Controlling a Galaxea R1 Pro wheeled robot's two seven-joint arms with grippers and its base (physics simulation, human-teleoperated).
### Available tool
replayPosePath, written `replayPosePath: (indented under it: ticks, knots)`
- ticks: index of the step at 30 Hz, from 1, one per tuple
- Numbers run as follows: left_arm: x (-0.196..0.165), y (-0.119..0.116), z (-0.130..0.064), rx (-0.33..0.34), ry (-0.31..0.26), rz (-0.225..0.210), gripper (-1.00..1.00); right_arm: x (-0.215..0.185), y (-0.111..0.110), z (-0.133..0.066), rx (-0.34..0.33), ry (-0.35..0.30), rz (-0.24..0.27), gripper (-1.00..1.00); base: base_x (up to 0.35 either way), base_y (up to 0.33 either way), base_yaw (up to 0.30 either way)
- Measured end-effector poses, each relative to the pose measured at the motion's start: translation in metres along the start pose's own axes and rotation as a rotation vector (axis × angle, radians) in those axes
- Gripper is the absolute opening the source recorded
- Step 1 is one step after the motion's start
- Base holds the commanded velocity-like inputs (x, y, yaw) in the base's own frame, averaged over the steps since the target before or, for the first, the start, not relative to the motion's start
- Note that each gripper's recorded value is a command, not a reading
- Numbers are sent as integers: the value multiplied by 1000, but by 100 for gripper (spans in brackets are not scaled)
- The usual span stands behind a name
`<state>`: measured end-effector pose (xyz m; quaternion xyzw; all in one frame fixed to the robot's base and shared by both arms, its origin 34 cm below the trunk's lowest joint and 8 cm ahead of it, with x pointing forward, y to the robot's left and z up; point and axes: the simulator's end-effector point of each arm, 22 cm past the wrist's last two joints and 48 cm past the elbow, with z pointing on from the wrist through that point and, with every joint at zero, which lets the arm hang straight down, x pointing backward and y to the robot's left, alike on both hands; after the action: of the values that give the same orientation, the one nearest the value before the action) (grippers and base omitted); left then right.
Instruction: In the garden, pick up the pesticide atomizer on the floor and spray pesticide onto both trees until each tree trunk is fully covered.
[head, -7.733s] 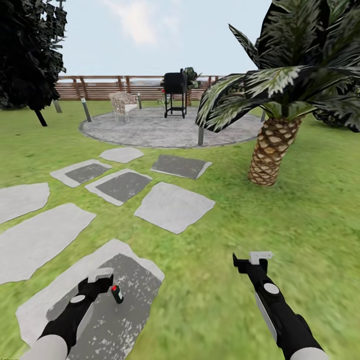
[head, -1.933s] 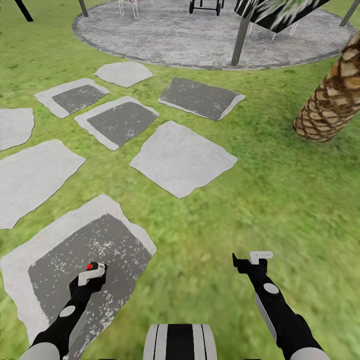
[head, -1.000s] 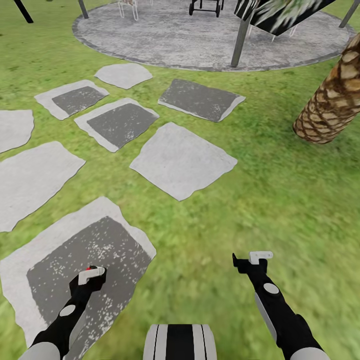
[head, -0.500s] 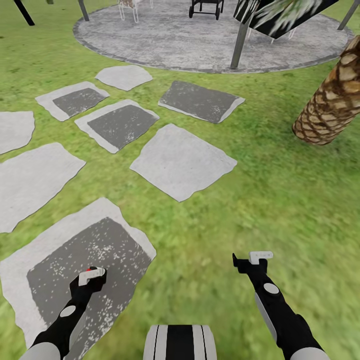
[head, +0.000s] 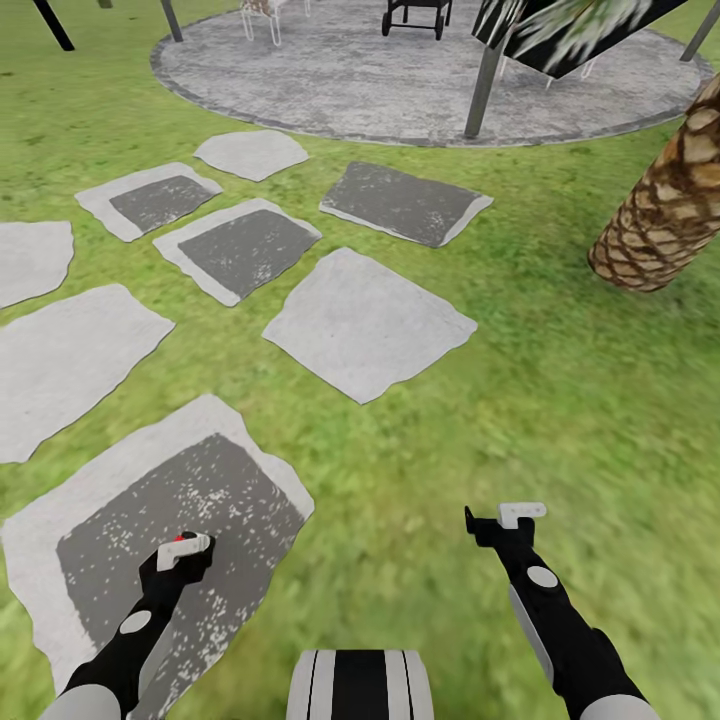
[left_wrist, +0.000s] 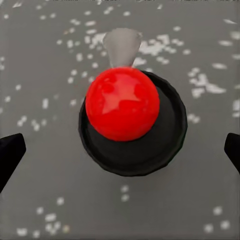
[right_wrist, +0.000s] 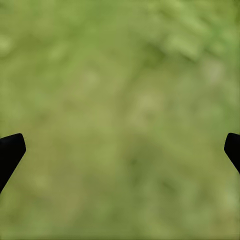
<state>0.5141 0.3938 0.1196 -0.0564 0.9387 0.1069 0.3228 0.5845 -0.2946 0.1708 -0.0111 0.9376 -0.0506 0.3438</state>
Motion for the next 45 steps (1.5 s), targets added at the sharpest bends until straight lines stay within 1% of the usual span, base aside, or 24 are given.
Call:
replayPosePath:
  ticks: [40, 41, 45]
  knots:
    - [-13, -4, -1, 6, -24, -4, 100, -10, -2, -3, 2, -17, 1, 100, 0, 0, 6]
    - [-13, -4, -1, 6, -24, -4, -100, -10, -1, -3, 2, -17, 1, 100, 0, 0, 0]
    - [-12, -4, -2, 7, -21, -6, -100, -10, -1, -3, 1, -17, 1, 100, 0, 0, 0]
